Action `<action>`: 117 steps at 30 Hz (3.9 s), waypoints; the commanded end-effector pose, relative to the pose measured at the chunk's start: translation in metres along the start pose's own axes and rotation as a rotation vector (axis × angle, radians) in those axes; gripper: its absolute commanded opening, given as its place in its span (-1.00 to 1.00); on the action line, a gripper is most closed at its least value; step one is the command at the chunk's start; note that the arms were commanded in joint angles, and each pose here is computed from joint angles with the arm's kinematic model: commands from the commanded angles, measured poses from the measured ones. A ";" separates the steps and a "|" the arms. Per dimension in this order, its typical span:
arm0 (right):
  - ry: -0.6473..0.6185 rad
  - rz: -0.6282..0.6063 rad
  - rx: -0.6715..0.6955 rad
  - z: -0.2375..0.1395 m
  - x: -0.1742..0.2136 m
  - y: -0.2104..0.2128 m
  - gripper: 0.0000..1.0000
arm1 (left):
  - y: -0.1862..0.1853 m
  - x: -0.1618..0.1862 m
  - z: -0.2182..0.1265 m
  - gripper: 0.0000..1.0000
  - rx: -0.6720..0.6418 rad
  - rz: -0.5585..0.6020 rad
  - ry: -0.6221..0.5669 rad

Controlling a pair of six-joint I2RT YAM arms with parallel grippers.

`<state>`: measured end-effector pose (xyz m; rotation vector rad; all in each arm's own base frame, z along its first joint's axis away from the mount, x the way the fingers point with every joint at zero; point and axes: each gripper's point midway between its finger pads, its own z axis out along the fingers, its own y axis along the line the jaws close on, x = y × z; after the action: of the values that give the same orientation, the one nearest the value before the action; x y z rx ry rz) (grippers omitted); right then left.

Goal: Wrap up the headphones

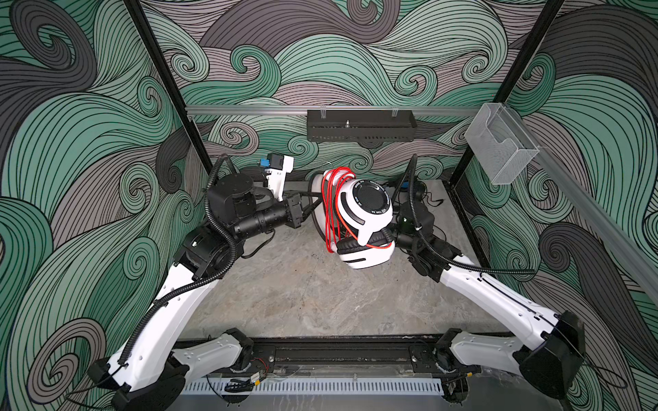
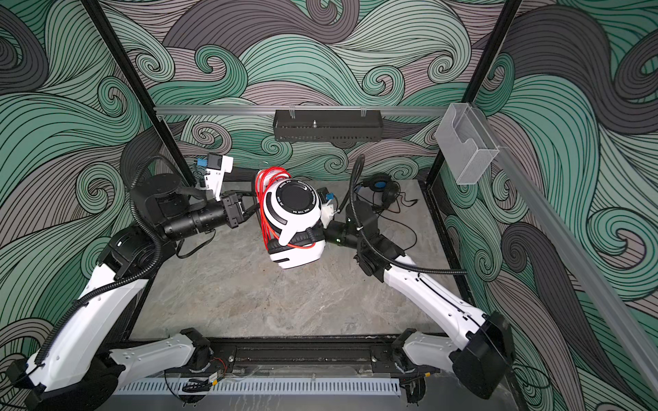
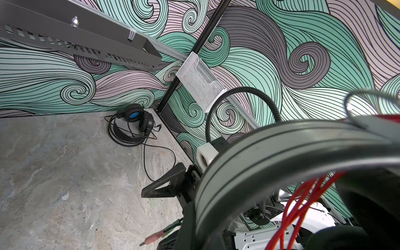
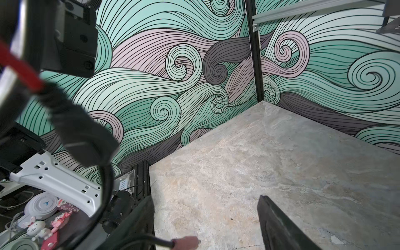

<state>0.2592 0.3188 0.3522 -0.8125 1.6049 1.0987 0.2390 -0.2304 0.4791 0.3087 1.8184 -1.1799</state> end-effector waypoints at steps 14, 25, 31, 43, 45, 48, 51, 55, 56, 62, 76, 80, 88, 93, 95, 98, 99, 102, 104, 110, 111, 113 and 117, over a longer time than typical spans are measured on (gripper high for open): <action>0.015 -0.025 0.001 -0.006 -0.002 0.002 -1.00 | -0.022 -0.044 -0.020 -1.00 0.056 -0.034 -0.198; 0.252 -0.096 0.072 -0.021 0.069 0.014 -1.00 | 0.011 -0.084 -0.028 -1.00 -0.078 -0.174 -0.428; 0.364 -0.159 0.032 -0.027 0.105 0.044 -1.00 | 0.036 -0.092 -0.023 -1.00 -0.147 -0.239 -0.471; 0.301 -0.093 -0.018 -0.037 0.106 0.057 -1.00 | 0.029 -0.091 -0.013 -1.00 -0.115 -0.195 -0.399; 0.283 -0.104 0.013 -0.039 0.098 0.052 -0.81 | 0.023 -0.086 -0.008 -1.00 -0.086 -0.180 -0.342; 0.237 -0.112 0.080 -0.046 0.083 0.040 -0.34 | 0.021 -0.075 -0.007 -1.00 -0.083 -0.181 -0.291; 0.205 -0.133 0.128 -0.058 0.071 0.030 0.04 | 0.020 -0.069 -0.009 -1.00 -0.088 -0.173 -0.261; 0.170 -0.206 0.166 -0.075 0.049 0.029 0.33 | 0.015 -0.065 -0.009 -1.00 -0.072 -0.164 -0.229; 0.154 -0.225 0.169 -0.079 0.040 0.031 0.40 | 0.013 -0.065 -0.008 -1.00 -0.062 -0.162 -0.220; 0.070 -0.265 0.162 -0.074 -0.004 0.033 0.71 | -0.010 -0.066 -0.001 -1.00 0.047 -0.148 -0.164; -0.032 -0.330 0.075 -0.047 -0.061 0.038 0.99 | -0.032 -0.062 0.005 -1.00 0.149 -0.173 -0.081; -0.046 -0.345 0.085 -0.042 -0.068 0.035 0.99 | -0.032 -0.059 0.007 -1.00 0.156 -0.180 -0.069; -0.051 -0.341 0.095 -0.014 -0.078 0.020 0.99 | -0.038 -0.060 0.012 -1.00 0.181 -0.189 -0.065; -0.055 -0.366 0.155 -0.010 -0.082 0.007 0.99 | -0.039 -0.062 0.012 -1.00 0.187 -0.190 -0.071; -0.064 -0.370 0.141 -0.009 -0.085 0.010 0.99 | -0.040 -0.062 0.013 -1.00 0.196 -0.192 -0.069; -0.067 -0.366 0.127 -0.006 -0.085 0.011 0.99 | -0.043 -0.062 0.015 -1.00 0.216 -0.198 -0.060; -0.069 -0.364 0.118 -0.006 -0.085 0.013 0.99 | -0.044 -0.062 0.016 -1.00 0.221 -0.201 -0.058; -0.081 -0.357 0.077 -0.004 -0.085 0.019 0.99 | -0.049 -0.061 0.018 -1.00 0.244 -0.207 -0.048; -0.100 -0.346 0.050 -0.001 -0.088 0.022 0.99 | -0.051 -0.060 0.019 -1.00 0.255 -0.211 -0.040; -0.141 -0.301 -0.048 0.013 -0.098 0.032 0.72 | -0.060 -0.059 0.021 -1.00 0.284 -0.220 -0.041; -0.143 -0.295 -0.058 0.016 -0.099 0.032 0.67 | -0.061 -0.059 0.021 -1.00 0.284 -0.221 -0.041; -0.140 -0.286 -0.066 0.021 -0.102 0.031 0.53 | -0.062 -0.059 0.020 -1.00 0.282 -0.221 -0.046; -0.134 -0.284 -0.043 0.026 -0.105 0.025 0.47 | -0.063 -0.059 0.018 -1.00 0.281 -0.219 -0.051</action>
<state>0.2793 0.3550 0.4319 -0.9609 1.3742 0.9470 0.2618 -0.2696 0.5139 0.2011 1.8291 -1.5261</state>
